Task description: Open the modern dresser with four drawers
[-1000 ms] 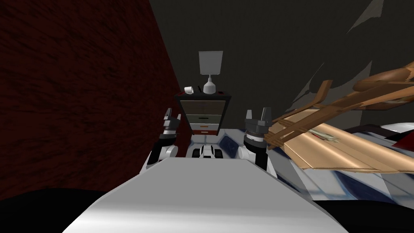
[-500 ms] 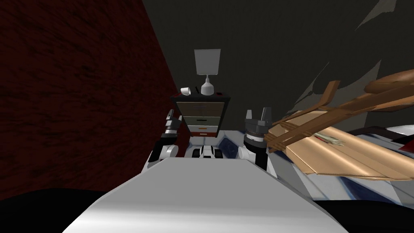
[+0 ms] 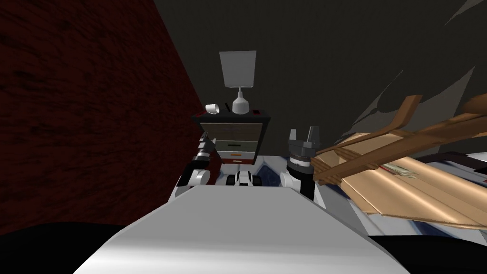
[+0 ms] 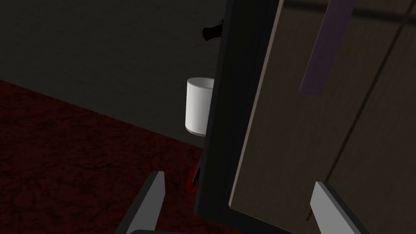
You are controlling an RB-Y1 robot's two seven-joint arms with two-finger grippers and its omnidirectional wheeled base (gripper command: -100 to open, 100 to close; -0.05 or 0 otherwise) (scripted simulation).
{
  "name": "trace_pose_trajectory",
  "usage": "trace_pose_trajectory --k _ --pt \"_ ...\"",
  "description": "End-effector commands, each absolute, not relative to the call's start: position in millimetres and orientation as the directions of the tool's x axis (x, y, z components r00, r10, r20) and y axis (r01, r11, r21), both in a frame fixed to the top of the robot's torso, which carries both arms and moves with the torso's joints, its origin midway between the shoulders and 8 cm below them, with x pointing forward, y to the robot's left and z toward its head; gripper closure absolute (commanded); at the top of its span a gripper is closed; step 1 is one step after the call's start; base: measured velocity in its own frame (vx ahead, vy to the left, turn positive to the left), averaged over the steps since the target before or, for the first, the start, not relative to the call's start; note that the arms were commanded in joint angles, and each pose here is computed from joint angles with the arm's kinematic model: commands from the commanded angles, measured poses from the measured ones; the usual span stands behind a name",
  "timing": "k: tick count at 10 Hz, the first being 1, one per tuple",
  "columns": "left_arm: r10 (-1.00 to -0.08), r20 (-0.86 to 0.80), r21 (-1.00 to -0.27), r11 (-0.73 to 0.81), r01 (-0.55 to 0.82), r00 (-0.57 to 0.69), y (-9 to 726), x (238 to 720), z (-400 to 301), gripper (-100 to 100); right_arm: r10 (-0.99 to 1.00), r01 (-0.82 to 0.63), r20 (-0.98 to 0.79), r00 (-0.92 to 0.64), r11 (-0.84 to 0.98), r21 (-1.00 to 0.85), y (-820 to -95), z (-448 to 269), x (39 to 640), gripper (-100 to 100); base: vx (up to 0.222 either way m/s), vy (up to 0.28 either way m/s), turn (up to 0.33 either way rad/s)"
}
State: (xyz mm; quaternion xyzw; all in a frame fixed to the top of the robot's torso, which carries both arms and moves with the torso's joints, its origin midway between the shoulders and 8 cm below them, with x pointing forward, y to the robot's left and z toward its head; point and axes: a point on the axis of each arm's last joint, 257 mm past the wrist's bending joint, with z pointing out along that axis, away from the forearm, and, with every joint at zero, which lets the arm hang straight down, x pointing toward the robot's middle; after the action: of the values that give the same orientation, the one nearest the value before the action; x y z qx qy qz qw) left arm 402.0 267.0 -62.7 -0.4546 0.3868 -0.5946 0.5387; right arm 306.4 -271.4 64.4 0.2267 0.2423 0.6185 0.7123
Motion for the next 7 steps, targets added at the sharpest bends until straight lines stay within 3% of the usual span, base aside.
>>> trace_pose_trajectory --k 1,7 --pt "-0.990 0.139 -0.962 -0.136 0.238 -0.005 266.6 405.5 -77.2 -100 0.991 -0.771 -0.065 0.117 0.132 0.623 -271.4 64.4 306.4 0 0.119 -0.046 0.003" --pt "-0.983 0.183 -0.974 -0.180 0.134 0.006 267.4 413.1 -108.1 -100 0.991 -0.771 -0.065 0.117 0.132 0.623 -271.4 64.5 306.4 0 0.098 -0.054 0.003"
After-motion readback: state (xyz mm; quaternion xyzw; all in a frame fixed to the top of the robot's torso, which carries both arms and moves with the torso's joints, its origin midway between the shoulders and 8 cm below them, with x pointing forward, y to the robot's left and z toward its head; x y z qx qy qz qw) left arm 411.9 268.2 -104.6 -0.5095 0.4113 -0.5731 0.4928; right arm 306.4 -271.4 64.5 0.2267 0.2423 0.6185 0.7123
